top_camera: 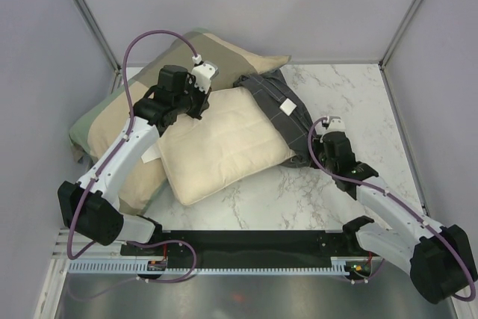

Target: Remove the pillowcase from the pillow

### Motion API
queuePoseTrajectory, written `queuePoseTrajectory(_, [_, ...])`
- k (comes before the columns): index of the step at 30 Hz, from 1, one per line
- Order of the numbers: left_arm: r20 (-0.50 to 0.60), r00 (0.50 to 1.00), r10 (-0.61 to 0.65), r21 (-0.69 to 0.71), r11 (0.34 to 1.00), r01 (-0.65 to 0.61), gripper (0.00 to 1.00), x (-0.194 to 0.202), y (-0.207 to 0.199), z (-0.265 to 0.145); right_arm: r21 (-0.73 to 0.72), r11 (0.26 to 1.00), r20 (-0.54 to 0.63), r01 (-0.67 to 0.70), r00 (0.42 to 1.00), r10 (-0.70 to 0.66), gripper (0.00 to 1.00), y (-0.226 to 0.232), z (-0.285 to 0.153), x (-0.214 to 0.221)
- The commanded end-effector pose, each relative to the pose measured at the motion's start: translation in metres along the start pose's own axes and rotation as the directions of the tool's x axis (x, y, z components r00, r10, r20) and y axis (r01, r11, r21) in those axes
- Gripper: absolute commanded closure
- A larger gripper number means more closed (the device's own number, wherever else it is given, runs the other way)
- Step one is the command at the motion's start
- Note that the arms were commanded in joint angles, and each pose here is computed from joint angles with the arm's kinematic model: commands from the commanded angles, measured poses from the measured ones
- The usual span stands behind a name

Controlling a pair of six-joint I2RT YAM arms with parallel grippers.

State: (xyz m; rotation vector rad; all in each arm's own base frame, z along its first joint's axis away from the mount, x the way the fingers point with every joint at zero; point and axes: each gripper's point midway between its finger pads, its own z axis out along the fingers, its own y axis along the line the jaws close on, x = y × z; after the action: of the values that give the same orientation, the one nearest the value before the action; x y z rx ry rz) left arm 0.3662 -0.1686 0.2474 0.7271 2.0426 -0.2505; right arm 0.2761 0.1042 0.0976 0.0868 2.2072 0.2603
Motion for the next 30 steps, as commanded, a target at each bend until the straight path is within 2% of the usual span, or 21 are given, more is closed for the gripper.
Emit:
queuePoseTrajectory(1, [0.174, 0.984, 0.027, -0.08, 0.997, -0.013, 0.98, -0.051, 0.022, -0.016, -0.007, 1.0, -0.006, 0.024, 1.0, -0.024, 1.0, 0.001, 0.002, -0.009])
queuePoseTrajectory(4, [0.179, 0.983, 0.049, -0.007, 0.999, -0.048, 0.98, -0.054, -0.003, -0.01, -0.094, 0.996, -0.035, 0.009, 0.999, -0.012, 1.0, 0.017, 0.01, -0.001])
queuePoseTrajectory(5, [0.176, 0.983, 0.061, 0.013, 0.998, -0.065, 0.9, -0.053, -0.013, -0.007, -0.109, 0.994, -0.043, 0.005, 0.999, -0.01, 1.0, 0.02, 0.014, 0.003])
queuePoseTrajectory(7, [0.17, 0.979, 0.11, 0.069, 0.99, -0.123, 0.66, -0.052, -0.043, -0.002, -0.133, 0.991, -0.061, -0.006, 0.998, -0.002, 1.0, 0.025, 0.017, 0.007])
queuePoseTrajectory(8, [0.171, 0.976, 0.135, 0.086, 0.985, -0.151, 0.33, -0.052, -0.054, -0.001, -0.144, 0.99, -0.068, -0.012, 0.998, 0.002, 1.0, 0.028, 0.02, 0.008])
queuePoseTrajectory(9, [0.173, 0.974, 0.15, 0.093, 0.981, -0.168, 0.22, -0.052, -0.062, -0.001, -0.144, 0.989, -0.067, -0.014, 0.998, 0.004, 1.0, 0.029, 0.022, 0.007])
queuePoseTrajectory(11, [0.19, 0.96, 0.205, 0.139, 0.962, -0.233, 0.12, -0.053, -0.096, -0.003, -0.197, 0.98, -0.086, -0.031, 0.996, 0.014, 1.0, 0.04, 0.023, 0.008])
queuePoseTrajectory(17, [0.238, 0.896, 0.374, 0.199, 0.884, -0.422, 0.03, -0.036, -0.182, -0.003, -0.247, 0.967, -0.092, -0.065, 0.995, 0.043, 1.0, 0.054, 0.022, 0.0])
queuePoseTrajectory(22, [0.16, 0.843, 0.514, 0.234, 0.81, -0.538, 0.03, 0.01, -0.236, 0.02, -0.248, 0.966, -0.066, -0.074, 0.996, 0.059, 1.0, 0.058, 0.018, -0.016])
queuePoseTrajectory(26, [0.078, 0.805, 0.588, 0.182, 0.786, -0.591, 0.04, 0.04, -0.249, 0.042, -0.257, 0.963, -0.042, -0.081, 0.996, 0.072, 1.0, 0.064, 0.014, -0.032])
queuePoseTrajectory(27, [0.07, 0.806, 0.588, 0.105, 0.799, -0.592, 0.03, 0.036, -0.242, 0.047, -0.264, 0.961, -0.041, -0.087, 0.996, 0.079, 1.0, 0.065, 0.013, -0.034])
queuePoseTrajectory(29, [0.019, 0.795, 0.607, 0.02, 0.794, -0.607, 0.03, 0.05, -0.234, 0.058, -0.284, 0.954, -0.028, -0.092, 0.996, 0.088, 1.0, 0.07, 0.009, -0.04])
queuePoseTrajectory(30, [0.032, 0.796, 0.604, 0.001, 0.797, -0.605, 0.02, 0.051, -0.238, 0.062, -0.286, 0.953, -0.023, -0.094, 0.996, 0.091, 1.0, 0.07, 0.007, -0.042])
